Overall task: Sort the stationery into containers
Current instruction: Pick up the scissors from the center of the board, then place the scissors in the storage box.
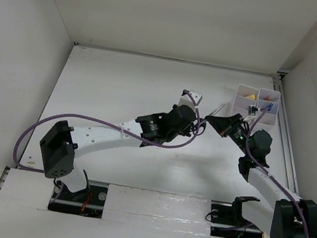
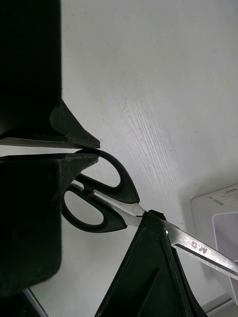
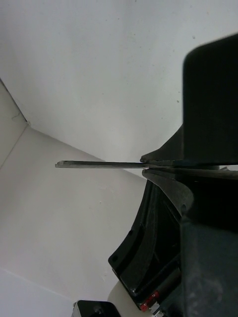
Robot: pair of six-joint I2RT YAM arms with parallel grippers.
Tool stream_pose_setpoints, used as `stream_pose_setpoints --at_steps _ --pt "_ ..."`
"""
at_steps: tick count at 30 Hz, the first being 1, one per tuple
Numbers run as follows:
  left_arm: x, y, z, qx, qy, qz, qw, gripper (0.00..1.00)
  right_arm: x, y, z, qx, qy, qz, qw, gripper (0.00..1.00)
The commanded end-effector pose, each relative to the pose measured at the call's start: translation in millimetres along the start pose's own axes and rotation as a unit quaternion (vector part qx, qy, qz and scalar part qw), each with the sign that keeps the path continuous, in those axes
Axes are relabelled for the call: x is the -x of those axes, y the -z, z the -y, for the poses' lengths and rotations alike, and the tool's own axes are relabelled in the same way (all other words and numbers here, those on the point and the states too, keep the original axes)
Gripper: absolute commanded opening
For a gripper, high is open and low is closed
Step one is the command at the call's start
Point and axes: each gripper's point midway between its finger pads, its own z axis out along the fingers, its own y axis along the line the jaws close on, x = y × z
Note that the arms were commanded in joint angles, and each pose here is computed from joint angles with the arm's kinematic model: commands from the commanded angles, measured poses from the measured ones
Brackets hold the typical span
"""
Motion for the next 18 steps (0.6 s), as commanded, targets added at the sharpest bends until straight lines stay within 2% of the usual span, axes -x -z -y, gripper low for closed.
stream_pose_setpoints --at_steps 1,3,4,5,6,7,9,11,13,14,17,18 --pt "17 -3 10 -0.016 0.011 0.024 1.0 0.0 15 -5 -24 0.035 0.065 0.012 0.997 0.0" --pt "20 0 7 -0.007 0.004 0.022 1.0 0.0 20 -6 -30 0.035 0.089 0.013 0.995 0.0" --pt "17 -2 7 -0.004 0.001 0.017 1.0 0.05 23 -7 -29 0.026 0.102 0.015 0.994 0.0" --pt "21 -1 6 0.001 0.001 0.019 1.0 0.38 31 -9 -33 0.022 0.122 0.023 0.992 0.0" --pt "18 -1 4 0.003 -0.002 0.015 1.0 0.58 36 -10 -30 0.01 0.158 0.027 0.987 0.0" --pt "28 7 3 0.005 0.009 0.029 1.0 0.72 41 -12 -18 -0.025 0.159 0.033 0.986 0.0" --pt "31 13 -2 0.01 0.01 0.032 0.999 1.0 56 -14 -20 -0.043 0.186 0.049 0.98 0.0" --pt "39 25 -11 0.026 0.023 0.043 0.998 1.0 74 -11 5 -0.112 0.203 0.069 0.97 0.0" --pt "42 34 -20 0.043 0.032 0.046 0.998 1.0 92 -10 9 -0.153 0.218 0.091 0.96 0.0" --pt "49 44 -29 0.06 0.041 0.057 0.996 1.0 100 -3 26 -0.205 0.207 0.107 0.951 0.0" --pt "46 61 -52 0.102 0.062 0.055 0.991 1.0 115 7 34 -0.251 0.208 0.136 0.935 0.0" --pt "49 71 -58 0.108 0.072 0.06 0.99 1.0 128 17 44 -0.293 0.207 0.167 0.918 0.0"
